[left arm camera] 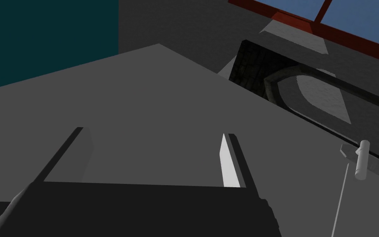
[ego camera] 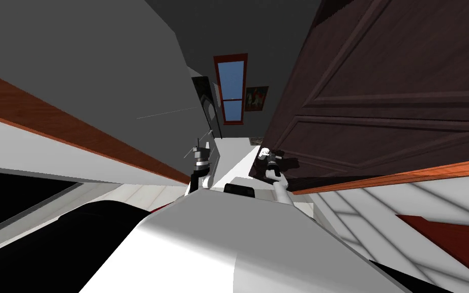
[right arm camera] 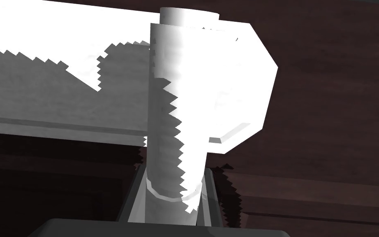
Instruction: Push the door open
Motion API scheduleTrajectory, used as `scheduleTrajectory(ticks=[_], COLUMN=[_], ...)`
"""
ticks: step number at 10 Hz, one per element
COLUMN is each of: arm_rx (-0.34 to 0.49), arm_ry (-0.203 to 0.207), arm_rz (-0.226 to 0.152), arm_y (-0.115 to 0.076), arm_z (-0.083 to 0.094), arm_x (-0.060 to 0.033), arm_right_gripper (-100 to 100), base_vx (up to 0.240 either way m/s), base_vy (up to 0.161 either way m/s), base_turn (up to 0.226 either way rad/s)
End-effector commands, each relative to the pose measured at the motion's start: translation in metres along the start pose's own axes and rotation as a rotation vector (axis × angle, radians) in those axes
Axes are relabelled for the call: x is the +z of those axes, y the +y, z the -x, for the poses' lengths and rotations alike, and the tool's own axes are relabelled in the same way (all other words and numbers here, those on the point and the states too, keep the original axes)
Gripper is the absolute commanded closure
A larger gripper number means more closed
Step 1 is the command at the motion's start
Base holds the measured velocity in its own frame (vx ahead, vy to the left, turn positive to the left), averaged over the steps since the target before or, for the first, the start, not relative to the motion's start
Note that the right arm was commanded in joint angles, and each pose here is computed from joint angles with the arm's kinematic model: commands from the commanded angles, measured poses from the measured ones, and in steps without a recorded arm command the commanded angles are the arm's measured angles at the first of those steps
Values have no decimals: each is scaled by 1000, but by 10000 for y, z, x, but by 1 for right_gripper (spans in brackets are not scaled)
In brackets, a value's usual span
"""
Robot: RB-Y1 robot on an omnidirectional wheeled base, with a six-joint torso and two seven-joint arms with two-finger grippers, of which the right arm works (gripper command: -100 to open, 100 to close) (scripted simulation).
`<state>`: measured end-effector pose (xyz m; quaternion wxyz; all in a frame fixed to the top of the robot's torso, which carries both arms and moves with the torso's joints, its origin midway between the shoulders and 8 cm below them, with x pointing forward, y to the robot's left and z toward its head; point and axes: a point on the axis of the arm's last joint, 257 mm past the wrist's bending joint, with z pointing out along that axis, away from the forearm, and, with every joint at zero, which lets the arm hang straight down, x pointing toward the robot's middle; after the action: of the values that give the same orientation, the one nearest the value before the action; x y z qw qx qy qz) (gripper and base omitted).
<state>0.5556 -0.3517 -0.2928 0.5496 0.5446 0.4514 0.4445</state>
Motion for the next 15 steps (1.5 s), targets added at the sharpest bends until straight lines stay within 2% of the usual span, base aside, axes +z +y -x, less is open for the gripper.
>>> scheduleTrajectory(ticks=[1,5,10,11,12,15], arm_rx=[-6,1,11,11,10,9], arm_ry=[-35,-88,-135,-131,-150,-173], arm_rz=[8,4,0,-6,-3,-2], arm_y=[35,20,-4,-23,-8,-5], arm_z=[223,475,689,673,780,906], arm_x=[-2,-20,-51,-59,-69,-93], arm_right_gripper=[100,100,100,100,100,100], base_vx=[161,179,197,79,97,153], base_vy=[87,97,93,22,20,19], base_turn=[-81,-86,-71,-32,-37,-37])
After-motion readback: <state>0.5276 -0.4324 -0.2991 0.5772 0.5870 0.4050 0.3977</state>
